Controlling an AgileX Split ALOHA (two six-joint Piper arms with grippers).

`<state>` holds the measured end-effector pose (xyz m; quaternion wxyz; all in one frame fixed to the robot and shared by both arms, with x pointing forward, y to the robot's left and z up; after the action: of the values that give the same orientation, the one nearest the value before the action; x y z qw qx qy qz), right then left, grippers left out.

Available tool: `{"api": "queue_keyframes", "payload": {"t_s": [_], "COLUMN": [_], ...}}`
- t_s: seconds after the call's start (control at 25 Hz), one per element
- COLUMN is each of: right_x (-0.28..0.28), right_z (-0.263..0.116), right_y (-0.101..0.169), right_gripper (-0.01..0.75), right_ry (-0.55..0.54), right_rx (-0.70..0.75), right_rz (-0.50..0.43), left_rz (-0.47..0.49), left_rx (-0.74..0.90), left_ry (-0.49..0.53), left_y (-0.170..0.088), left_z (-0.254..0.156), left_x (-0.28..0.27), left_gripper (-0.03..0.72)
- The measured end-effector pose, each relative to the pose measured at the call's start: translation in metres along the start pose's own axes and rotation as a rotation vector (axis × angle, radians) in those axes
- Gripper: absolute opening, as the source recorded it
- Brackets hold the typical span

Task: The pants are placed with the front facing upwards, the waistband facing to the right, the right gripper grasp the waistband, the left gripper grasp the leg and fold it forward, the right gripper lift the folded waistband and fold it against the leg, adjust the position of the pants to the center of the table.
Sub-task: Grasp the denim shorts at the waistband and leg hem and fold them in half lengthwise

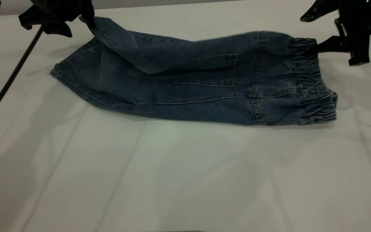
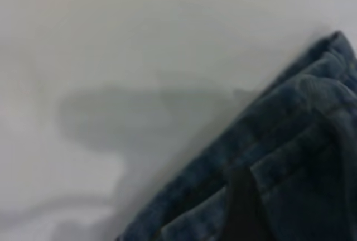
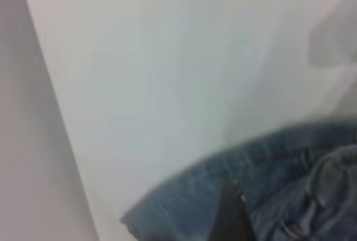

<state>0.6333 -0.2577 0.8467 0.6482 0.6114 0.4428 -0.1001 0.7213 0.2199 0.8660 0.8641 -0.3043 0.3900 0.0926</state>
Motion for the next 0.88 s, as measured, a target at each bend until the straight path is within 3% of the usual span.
{"api": "queue_keyframes", "payload": {"t_s": [0.16,0.32,0.6,0.72,0.88], "right_x": [-0.008,-0.013,-0.018,-0.021,-0.021], "right_z": [0.017,0.018,-0.011,-0.022,-0.040], "right_y": [-0.002,0.003,0.003,-0.005,-0.031], "right_gripper": [0.433,0.433,0.433,0.433,0.433], "right_ry": [-0.017,0.046,0.273,0.378,0.492], "right_rx": [0.022,-0.046,-0.329,-0.442,-0.591], "right_rz": [0.020,0.084,0.138,0.104,-0.030], "left_rz": [0.005,-0.014,-0.039,-0.026,0.001], "left_rx": [-0.052,-0.057,0.229,0.346,0.494], "left_ry": [-0.004,-0.030,-0.123,-0.142,-0.123], "left_y": [0.002,-0.005,-0.025,-0.032,-0.041], "left_z": [0.003,0.014,0.041,0.045,0.036], "left_x": [-0.002,-0.014,-0.055,-0.069,-0.077], "left_gripper": [0.440,0.439,0.440,0.440,0.440]}}
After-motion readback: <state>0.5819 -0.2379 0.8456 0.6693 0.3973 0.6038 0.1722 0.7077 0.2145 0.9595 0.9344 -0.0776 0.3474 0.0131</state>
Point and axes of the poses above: a point on each arm's last joint axis where the gripper is mounted, x pointing out along that axis toward the gripper, y along the wrist's bending axis when the last joint is at zero, z = x × y, the point moved 3 cm from there along x, pointing out along that axis toward the gripper, and after that the axes turned 14 degrees about -x, right-handed, at the moved point
